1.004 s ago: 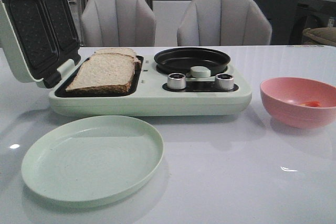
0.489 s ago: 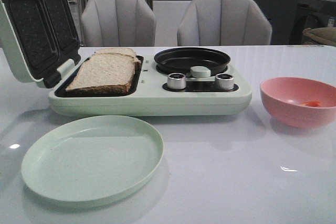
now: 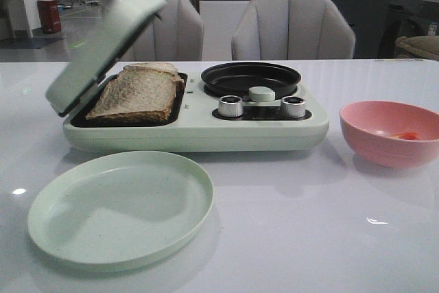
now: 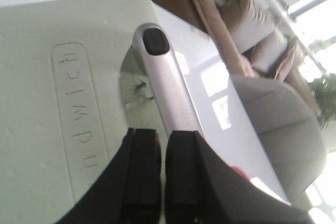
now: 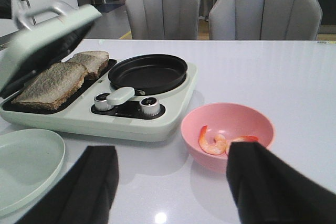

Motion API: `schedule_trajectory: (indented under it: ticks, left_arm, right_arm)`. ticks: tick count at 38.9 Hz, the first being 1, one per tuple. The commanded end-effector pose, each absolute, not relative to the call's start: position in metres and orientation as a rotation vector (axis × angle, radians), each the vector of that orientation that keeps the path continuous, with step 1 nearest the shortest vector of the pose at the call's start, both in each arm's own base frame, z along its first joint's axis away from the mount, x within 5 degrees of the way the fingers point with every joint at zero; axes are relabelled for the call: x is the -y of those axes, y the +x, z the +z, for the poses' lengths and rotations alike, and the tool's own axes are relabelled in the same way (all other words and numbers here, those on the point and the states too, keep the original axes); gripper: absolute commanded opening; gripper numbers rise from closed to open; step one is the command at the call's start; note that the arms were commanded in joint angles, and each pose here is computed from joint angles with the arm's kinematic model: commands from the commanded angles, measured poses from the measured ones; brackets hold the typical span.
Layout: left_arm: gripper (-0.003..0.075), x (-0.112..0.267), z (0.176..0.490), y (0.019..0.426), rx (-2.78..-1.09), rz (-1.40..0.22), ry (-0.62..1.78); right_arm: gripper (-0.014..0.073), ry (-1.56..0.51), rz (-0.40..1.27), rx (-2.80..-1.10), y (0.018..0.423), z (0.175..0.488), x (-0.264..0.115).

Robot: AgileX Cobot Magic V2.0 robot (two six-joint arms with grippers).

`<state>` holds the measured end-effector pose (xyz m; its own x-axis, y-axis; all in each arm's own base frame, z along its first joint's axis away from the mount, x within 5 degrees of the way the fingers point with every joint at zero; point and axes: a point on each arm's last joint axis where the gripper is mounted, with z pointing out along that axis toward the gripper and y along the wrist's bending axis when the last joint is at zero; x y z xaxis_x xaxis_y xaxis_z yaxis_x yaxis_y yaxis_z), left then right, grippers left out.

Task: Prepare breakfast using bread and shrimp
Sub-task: 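Grasp the lid handle with the left gripper and swing the lid closed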

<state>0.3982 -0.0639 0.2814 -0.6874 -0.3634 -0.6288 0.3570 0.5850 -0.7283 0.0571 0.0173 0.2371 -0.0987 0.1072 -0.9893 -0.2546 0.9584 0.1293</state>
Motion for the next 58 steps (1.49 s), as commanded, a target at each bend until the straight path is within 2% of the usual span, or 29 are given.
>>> schedule_trajectory:
  ticks: [1,5,10,22,31,43,49,53,58]
  left_arm:
    - [0.0112,0.096,0.293,0.395,-1.996,-1.109,0.080]
    - [0.0112,0.119,0.267,0.399,-2.086,-1.034,0.125]
    - [0.0112,0.131,0.243,0.403,-2.156,-1.023,0.163]
    - [0.0114,0.131,0.242,0.402,-2.165,-1.010,0.180]
    - [0.0117,0.123,0.277,0.389,-2.121,-0.867,0.283]
    - [0.0117,0.093,0.351,0.341,-2.079,-0.429,0.429]
    - [0.0117,0.077,0.377,0.310,-2.102,-0.228,0.499]
    - [0.0117,0.063,0.394,0.288,-2.094,-0.090,0.478]
    - [0.0116,0.050,0.412,0.257,-2.012,-0.004,0.414]
  right_arm:
    - [0.0539,-0.093,0.299,-1.552,0.057,0.252,-0.016]
    - [0.0539,-0.093,0.299,-1.552,0.057,0.252,-0.016]
    - [0.0539,-0.093,0.299,-1.552,0.057,0.252,-0.016]
    - [0.0539,-0.093,0.299,-1.552,0.057,0.252,-0.016]
    - [0.0539,-0.093,0.299,-1.552,0.057,0.252,-0.016]
    - [0.0539,-0.093,0.299,-1.552,0.057,0.252,-0.016]
    - [0.0539,-0.093,0.299,-1.552,0.057,0.252,-0.016]
    - [0.0539,-0.093,0.299,-1.552,0.057,0.252,-0.016]
    - [0.0539,-0.093,0.299,-1.552,0.057,0.252,-0.016]
